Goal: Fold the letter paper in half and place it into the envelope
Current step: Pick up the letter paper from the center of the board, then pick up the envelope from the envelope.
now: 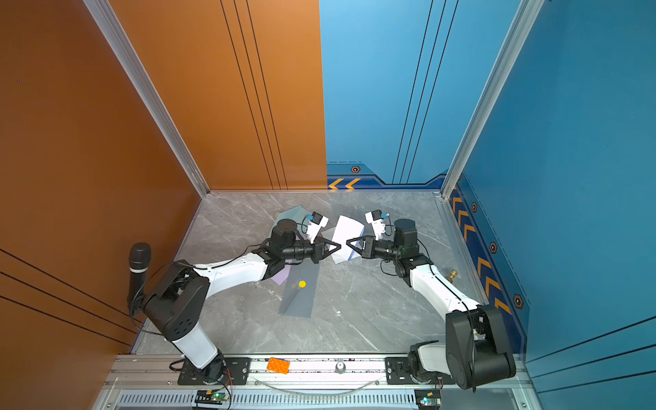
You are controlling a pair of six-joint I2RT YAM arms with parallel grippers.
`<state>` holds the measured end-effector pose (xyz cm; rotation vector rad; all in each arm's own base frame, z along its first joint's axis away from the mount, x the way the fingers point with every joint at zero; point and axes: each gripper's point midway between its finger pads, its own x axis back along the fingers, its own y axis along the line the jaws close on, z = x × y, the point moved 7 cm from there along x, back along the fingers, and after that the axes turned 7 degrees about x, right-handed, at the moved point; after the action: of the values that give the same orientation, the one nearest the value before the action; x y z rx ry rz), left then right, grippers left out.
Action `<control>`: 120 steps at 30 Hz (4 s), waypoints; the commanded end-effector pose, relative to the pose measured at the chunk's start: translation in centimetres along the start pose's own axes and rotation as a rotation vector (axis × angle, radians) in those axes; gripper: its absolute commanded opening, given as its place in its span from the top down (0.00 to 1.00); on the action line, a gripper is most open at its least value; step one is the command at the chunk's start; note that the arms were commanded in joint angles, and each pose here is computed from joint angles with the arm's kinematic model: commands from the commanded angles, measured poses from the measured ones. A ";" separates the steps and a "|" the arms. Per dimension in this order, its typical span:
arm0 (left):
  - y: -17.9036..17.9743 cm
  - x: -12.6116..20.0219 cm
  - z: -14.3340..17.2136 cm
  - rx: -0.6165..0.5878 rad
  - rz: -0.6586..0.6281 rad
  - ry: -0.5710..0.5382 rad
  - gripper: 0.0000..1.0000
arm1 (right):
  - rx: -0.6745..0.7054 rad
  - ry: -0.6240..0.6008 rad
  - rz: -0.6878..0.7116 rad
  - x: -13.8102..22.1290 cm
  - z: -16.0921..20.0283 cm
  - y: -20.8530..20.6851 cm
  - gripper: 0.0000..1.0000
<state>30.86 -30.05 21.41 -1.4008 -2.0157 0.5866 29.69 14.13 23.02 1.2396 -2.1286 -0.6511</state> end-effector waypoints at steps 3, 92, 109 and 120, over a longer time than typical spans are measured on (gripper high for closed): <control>-0.3 1.0 0.2 -0.013 -0.012 -0.018 0.83 | 0.066 -0.069 0.026 0.6 -1.6 0.8 1.00; 21.0 16.3 2.0 0.385 -0.885 0.330 0.76 | 0.168 0.412 0.139 -2.7 3.4 2.4 1.00; 19.6 15.4 0.9 0.348 -0.832 0.328 1.00 | 0.190 0.441 0.158 -2.5 3.4 2.4 1.00; 11.4 16.3 -4.5 0.180 -0.749 0.277 1.00 | 0.824 0.529 0.332 -3.6 -1.0 6.7 1.00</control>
<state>38.33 -10.16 17.28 -0.4328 -1.9712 0.2373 27.57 20.53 25.74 1.2513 -2.0296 0.3419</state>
